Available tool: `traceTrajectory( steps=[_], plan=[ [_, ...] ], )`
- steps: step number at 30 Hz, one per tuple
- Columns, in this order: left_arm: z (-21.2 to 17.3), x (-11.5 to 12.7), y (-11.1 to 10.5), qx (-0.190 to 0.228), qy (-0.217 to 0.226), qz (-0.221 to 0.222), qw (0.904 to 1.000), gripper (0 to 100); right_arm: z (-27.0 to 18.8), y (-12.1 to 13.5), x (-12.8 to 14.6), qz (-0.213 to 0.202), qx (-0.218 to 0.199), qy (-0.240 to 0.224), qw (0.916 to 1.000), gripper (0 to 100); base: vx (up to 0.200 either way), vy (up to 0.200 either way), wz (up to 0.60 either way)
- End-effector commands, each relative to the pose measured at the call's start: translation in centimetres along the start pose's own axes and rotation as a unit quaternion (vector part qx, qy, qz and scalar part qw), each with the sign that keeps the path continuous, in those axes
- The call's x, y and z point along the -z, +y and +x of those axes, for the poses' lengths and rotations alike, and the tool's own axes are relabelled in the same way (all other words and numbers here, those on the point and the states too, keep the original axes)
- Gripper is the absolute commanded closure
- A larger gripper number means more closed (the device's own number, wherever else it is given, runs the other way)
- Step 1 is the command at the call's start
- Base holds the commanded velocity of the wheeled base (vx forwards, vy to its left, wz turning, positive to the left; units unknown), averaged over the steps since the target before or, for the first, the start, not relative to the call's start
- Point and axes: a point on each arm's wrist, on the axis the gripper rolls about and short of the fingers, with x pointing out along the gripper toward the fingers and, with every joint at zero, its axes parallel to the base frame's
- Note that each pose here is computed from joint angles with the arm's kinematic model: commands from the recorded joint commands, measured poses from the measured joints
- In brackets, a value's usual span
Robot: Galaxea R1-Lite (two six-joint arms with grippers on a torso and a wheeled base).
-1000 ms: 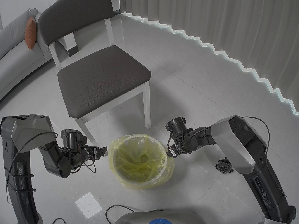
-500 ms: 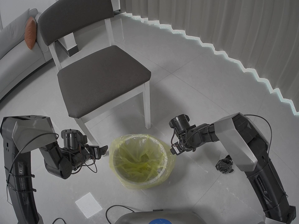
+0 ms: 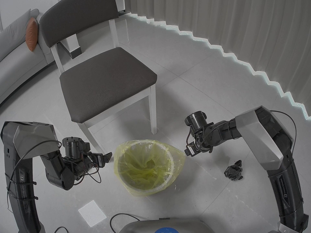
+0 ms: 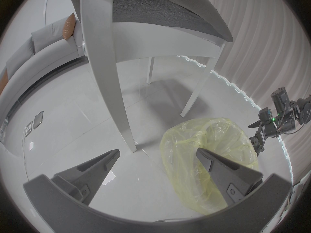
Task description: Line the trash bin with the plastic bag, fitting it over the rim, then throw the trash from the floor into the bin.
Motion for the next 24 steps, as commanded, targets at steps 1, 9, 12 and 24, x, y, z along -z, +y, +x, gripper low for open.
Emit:
traceTrajectory(
  steps=[1,9,12,24],
  plan=[
    [-0.1,-0.3,0.0,0.002,-0.013,-0.007,0.9999,0,-1.9,-1.6,-0.5,0.014,0.003,-0.009,0.9999,0,0.000,0.000,0.00],
    [-0.3,-0.4,-0.1,0.018,-0.019,-0.016,0.9995,0,-2.4,-3.0,0.0,0.022,0.002,0.000,0.9997,0,0.000,0.000,0.00],
    [-0.6,0.0,-0.1,0.021,-0.027,-0.023,0.9991,0,-2.0,-2.3,0.2,0.019,-0.002,-0.004,0.9998,0,0.000,0.000,0.00],
    [-1.5,0.8,-1.2,0.046,-0.075,-0.065,0.9940,0,1.7,5.2,1.2,-0.034,-0.032,-0.013,0.9988,0,0.000,0.000,0.00]
  ],
)
